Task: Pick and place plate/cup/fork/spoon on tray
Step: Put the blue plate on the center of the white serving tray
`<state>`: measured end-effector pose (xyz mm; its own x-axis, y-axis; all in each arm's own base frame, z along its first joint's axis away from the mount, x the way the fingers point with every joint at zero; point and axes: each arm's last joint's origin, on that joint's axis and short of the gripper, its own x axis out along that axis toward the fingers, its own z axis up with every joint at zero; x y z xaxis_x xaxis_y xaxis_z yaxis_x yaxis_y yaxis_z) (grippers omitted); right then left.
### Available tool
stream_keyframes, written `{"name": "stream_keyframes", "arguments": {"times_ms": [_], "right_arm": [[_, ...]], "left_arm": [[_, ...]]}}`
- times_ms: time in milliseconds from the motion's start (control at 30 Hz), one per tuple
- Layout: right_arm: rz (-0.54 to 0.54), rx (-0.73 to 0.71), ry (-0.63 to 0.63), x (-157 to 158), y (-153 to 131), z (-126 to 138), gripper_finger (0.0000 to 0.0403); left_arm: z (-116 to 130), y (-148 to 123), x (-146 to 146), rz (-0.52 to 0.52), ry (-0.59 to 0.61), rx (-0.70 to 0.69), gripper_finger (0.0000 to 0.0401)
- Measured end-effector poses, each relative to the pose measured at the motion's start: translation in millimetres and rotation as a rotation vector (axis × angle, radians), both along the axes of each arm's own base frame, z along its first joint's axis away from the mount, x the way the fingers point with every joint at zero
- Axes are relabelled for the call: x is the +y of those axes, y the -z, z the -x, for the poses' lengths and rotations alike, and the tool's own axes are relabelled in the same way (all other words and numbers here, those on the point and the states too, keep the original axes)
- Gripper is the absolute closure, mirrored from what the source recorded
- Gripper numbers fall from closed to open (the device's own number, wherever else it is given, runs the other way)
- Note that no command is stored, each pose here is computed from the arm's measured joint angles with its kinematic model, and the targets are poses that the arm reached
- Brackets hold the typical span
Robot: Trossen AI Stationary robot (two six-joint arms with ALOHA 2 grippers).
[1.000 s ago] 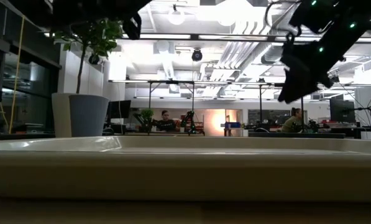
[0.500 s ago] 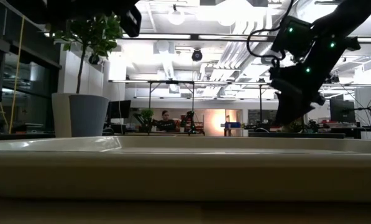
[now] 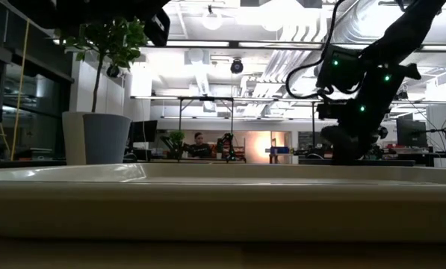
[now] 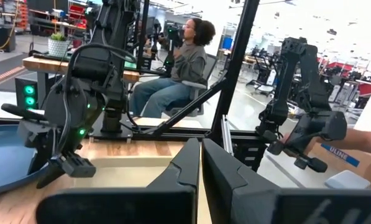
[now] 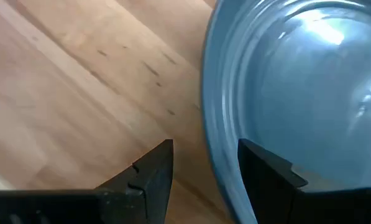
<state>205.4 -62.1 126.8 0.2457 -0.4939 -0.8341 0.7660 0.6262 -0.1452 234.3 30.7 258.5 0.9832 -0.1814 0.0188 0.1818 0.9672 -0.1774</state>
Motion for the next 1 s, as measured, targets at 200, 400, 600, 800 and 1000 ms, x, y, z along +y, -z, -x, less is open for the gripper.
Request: {"name": "stream_keyframes", "arguments": {"times_ms": [200,400,600,800,1000], "right_arm": [[0.015,0.008,0.006,-0.3,0.4,0.2,0.0274],[0.038,-0.037,0.002,1.2,-16.4,1.9,0.0387],[0.112,-0.154,-0.086,18.2,-48.6,-6.9,0.0398],[0.187,-0.261,-0.278,64.9,-82.1,-30.1,0.0401],[0.162,-0.323,-0.648,147.0,-100.8,-61.9,0.0402]], "left_arm": [[0.1,2.0,1.0,-0.018,-0.004,0.017,0.0401],[0.2,6.1,1.0,-0.021,-0.003,0.057,0.0401],[5.5,5.7,3.9,-0.016,-0.019,0.09,0.0401],[23.4,-6.8,8.6,-0.049,-0.065,0.073,0.0401],[33.1,-11.8,8.6,-0.084,-0.166,0.081,0.0401]]}}
